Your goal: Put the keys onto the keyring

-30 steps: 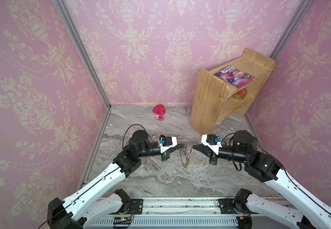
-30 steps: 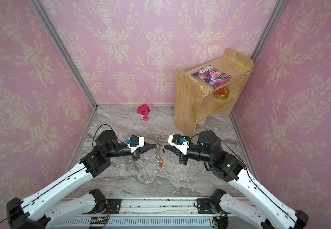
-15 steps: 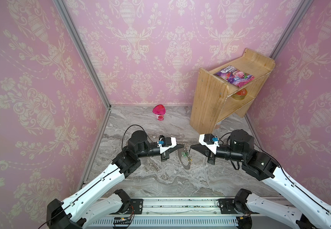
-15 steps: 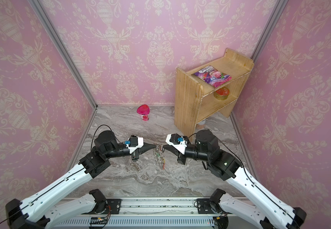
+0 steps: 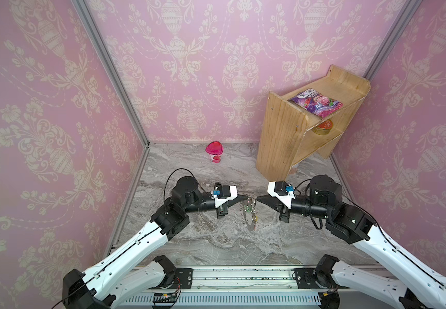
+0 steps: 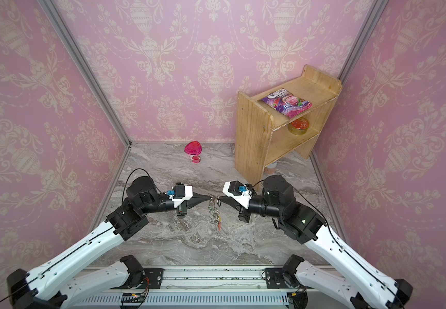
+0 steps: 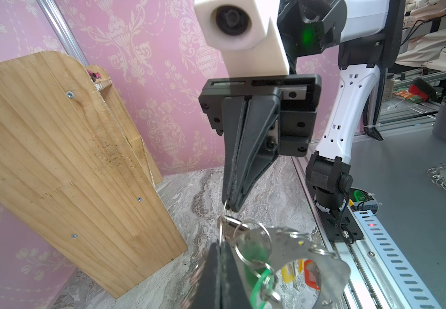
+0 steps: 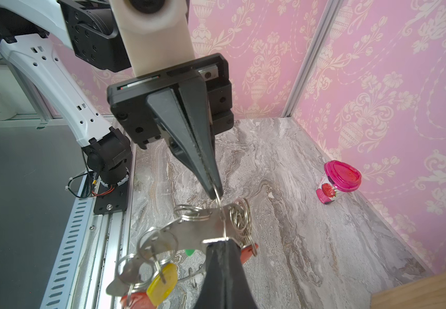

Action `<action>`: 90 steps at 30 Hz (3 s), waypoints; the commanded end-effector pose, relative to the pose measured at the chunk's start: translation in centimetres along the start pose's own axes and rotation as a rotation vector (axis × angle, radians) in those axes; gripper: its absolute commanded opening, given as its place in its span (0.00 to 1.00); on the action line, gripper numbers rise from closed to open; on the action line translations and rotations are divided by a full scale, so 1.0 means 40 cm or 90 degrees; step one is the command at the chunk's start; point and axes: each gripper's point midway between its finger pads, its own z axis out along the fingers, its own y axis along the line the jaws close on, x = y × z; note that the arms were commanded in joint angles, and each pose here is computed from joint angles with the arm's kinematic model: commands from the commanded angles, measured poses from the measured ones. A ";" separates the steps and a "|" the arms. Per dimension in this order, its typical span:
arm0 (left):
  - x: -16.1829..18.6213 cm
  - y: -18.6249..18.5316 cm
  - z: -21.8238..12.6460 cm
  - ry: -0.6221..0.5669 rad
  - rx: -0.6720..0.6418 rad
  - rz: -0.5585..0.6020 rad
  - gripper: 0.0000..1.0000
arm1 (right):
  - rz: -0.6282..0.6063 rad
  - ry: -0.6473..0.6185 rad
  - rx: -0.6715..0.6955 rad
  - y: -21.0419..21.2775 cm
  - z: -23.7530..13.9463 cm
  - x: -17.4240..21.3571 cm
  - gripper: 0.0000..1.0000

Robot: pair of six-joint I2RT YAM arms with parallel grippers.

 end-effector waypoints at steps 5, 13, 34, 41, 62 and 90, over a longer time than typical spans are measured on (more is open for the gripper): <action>-0.041 -0.018 -0.006 -0.040 0.020 0.010 0.00 | 0.004 -0.019 -0.012 0.007 0.005 -0.024 0.00; -0.041 -0.020 -0.006 -0.041 0.023 0.008 0.00 | -0.001 -0.025 -0.014 0.007 0.007 -0.035 0.00; -0.027 -0.020 0.004 -0.033 0.032 -0.005 0.00 | -0.013 -0.052 -0.008 0.011 -0.011 -0.061 0.00; -0.017 -0.018 0.009 -0.019 0.035 -0.014 0.00 | -0.019 -0.049 -0.014 0.018 -0.012 -0.061 0.00; -0.011 -0.022 0.015 -0.005 0.053 -0.029 0.00 | -0.029 -0.046 0.007 0.012 -0.016 -0.063 0.00; 0.002 -0.034 0.022 0.015 0.081 -0.047 0.00 | -0.036 -0.052 0.018 0.005 -0.022 -0.076 0.00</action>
